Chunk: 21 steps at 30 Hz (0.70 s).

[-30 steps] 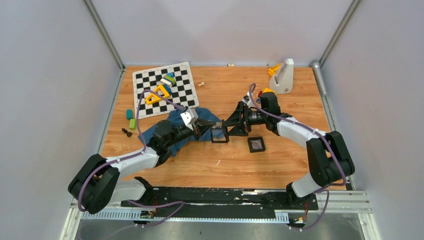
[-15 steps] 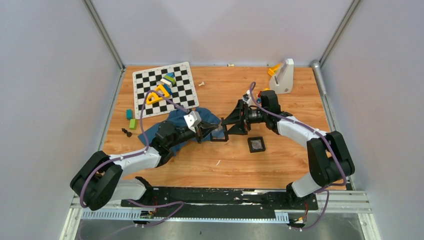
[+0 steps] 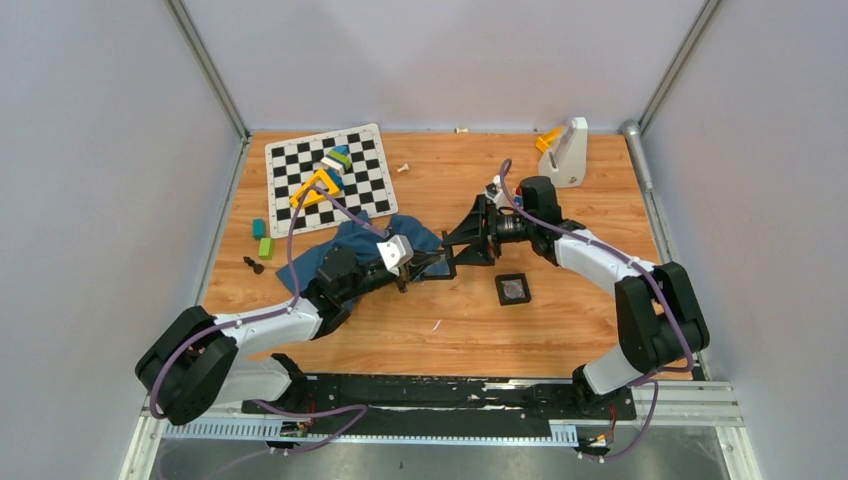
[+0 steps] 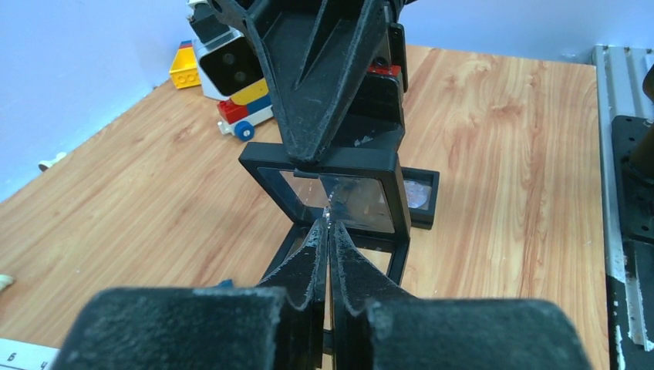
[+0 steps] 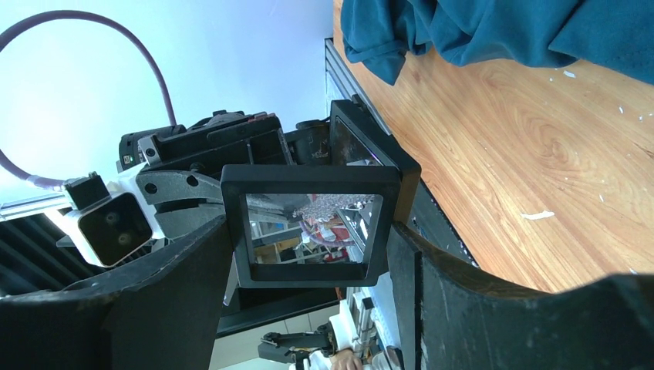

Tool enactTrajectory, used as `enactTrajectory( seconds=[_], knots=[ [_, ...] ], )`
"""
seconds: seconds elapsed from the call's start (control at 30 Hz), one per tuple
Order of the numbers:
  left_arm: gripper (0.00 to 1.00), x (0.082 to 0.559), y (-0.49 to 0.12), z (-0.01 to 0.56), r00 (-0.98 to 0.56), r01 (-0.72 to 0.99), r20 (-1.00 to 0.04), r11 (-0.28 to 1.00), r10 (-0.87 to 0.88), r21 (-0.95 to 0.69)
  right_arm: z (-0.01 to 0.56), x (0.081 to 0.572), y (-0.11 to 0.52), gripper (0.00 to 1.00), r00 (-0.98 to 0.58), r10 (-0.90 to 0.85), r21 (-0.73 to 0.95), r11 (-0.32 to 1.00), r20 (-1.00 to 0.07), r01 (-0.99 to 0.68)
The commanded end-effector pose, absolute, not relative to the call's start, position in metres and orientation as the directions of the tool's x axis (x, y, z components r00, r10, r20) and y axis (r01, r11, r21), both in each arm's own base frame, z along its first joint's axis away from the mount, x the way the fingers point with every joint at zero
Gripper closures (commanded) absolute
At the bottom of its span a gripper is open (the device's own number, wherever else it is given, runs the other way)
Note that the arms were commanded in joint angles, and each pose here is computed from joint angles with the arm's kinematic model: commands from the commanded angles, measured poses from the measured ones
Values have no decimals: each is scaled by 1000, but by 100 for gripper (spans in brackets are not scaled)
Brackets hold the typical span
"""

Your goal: Remove the brooch from the garment

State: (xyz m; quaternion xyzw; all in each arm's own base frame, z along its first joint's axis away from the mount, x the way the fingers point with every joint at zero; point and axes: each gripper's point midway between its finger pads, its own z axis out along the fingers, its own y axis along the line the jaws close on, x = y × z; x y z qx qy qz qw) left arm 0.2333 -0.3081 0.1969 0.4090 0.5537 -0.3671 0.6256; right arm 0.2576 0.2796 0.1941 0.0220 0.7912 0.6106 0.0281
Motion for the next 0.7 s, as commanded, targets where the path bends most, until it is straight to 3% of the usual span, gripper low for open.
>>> enactTrajectory(
  seconds=[0.0, 0.03, 0.2, 0.5, 0.63, 0.67],
  knots=[
    [90, 229, -305, 196, 175, 901, -984, 399, 26, 171, 208, 268, 277, 68, -996, 66, 971, 236, -67, -49],
    [88, 228, -305, 195, 174, 902, -984, 397, 29, 171, 208, 268, 276, 68, -995, 69, 970, 237, -68, -50],
    [59, 223, -308, 193, 167, 913, -985, 371, 36, 169, 207, 272, 273, 68, -994, 80, 969, 244, -71, -50],
    [48, 231, -308, 193, 103, 901, -993, 418, 52, 116, 193, 282, 270, 68, -991, 110, 956, 292, -73, -38],
    [34, 241, -300, 195, 35, 869, -997, 491, 69, 64, 187, 284, 268, 68, -989, 116, 948, 314, -90, -50],
    [26, 241, -298, 190, 8, 864, -996, 500, 89, 51, 187, 284, 267, 68, -988, 116, 947, 317, -98, -57]
  ],
)
